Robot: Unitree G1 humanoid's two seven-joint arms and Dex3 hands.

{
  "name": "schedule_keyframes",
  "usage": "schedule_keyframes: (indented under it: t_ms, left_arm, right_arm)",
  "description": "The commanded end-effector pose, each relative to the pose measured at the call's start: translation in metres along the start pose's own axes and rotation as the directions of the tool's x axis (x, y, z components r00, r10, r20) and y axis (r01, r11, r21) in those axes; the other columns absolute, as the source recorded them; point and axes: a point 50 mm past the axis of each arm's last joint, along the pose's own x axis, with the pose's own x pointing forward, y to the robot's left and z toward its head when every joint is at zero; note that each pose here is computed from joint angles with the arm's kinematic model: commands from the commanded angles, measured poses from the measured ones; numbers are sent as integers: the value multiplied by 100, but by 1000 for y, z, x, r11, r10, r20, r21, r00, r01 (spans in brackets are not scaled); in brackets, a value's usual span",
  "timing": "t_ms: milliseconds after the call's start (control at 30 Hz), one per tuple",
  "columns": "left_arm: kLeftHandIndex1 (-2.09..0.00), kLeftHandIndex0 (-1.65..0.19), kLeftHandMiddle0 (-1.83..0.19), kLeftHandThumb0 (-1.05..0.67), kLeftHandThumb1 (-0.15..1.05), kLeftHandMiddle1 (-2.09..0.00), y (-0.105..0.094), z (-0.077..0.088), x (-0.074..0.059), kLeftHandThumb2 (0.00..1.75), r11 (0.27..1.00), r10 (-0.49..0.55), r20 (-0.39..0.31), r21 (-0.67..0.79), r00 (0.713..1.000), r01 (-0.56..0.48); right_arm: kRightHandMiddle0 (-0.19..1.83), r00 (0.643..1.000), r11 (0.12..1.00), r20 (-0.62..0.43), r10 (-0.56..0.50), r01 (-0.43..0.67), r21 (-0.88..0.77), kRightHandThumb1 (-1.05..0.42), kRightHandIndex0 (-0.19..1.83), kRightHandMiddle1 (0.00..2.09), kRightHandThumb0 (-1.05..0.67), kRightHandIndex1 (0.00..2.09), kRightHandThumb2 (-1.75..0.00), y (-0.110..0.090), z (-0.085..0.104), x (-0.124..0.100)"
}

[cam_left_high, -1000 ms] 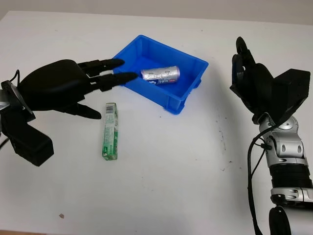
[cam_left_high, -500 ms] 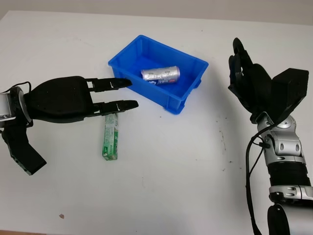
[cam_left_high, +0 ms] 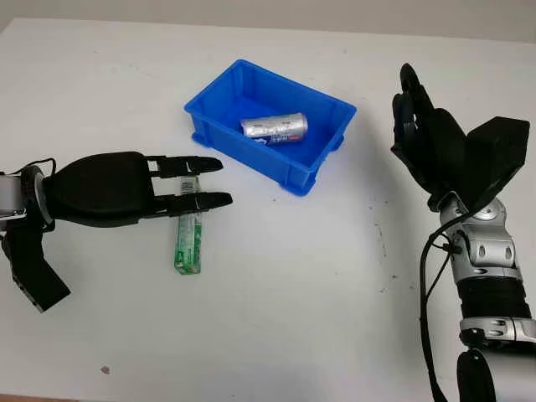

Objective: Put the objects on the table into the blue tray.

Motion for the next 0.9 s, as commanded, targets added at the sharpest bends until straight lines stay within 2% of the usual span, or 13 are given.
schedule_keyframes:
  t_ms: [0, 200, 400, 467, 567, 700, 767, 800, 833, 867]
  left_arm:
    - [-6, -5, -6, 3, 105, -6, 0, -1, -5, 33, 1000, -10, -7, 0, 1000, 10]
    - [-7, -9, -8, 4, 105, -6, -5, 7, 4, 36, 1000, -6, 52, -5, 999, 6]
    - [-9, -13, -15, -4, 105, -8, -9, 16, 17, 34, 998, 58, 136, 15, 989, -61]
    - [-8, -13, -16, -5, 105, -8, -10, 18, 20, 31, 998, 59, 157, 29, 986, -64]
    - [-9, -15, -21, -11, 105, -8, -12, 19, 23, 18, 997, 60, 178, 32, 982, -67]
    - [-12, -26, -38, -6, 105, -17, -13, 21, 29, 12, 995, 85, 200, 25, 976, -92]
    - [-18, -34, -28, -6, 105, -84, -13, 22, 33, 16, 993, 96, 213, 42, 972, -107]
    - [-23, -37, -19, -8, 105, -126, -13, 22, 35, 17, 992, 106, 218, 50, 970, -119]
    - [-46, -35, -14, -11, 105, -174, -13, 23, 36, 15, 990, 105, 225, 65, 969, -122]
    - [-71, -27, -18, -13, 105, -191, -14, 23, 38, 15, 989, 107, 230, 77, 967, -128]
  right_arm:
    - [-19, 1000, 1000, 17, -10, 9, 10, -105, -19, 0, -77, 0, -79, -1, 3, -2]
    - [-19, 1000, 1000, 13, -13, 13, 1, -105, -19, 0, -76, 0, -80, -2, 2, -2]
    - [-19, 1000, 1000, 8, -18, 18, 11, -105, -19, 0, -76, 0, -79, -2, 1, -3]
    - [-19, 1000, 1000, 9, -21, 21, 10, -105, -19, 0, -76, 0, -79, -2, 1, -4]
    - [-19, 1000, 1000, 14, -19, 18, 17, -105, -19, 0, -76, 0, -79, -1, 1, -4]
    - [-19, 1000, 999, 8, -22, 22, 24, -105, -19, 0, -76, 0, -79, -1, 1, -4]
    - [-19, 1000, 999, 9, -27, 27, 27, -105, -19, 0, -76, 0, -79, -1, 0, -4]
    - [-19, 1000, 999, 10, -30, 29, 31, -105, -19, 0, -76, 0, -78, -1, 0, -4]
    - [-19, 999, 999, 11, -32, 32, 30, -105, -19, 0, -76, 0, -78, -1, 0, -4]
    - [-19, 999, 999, 12, -33, 32, 29, -105, -19, 0, -76, 0, -78, -1, 0, -4]
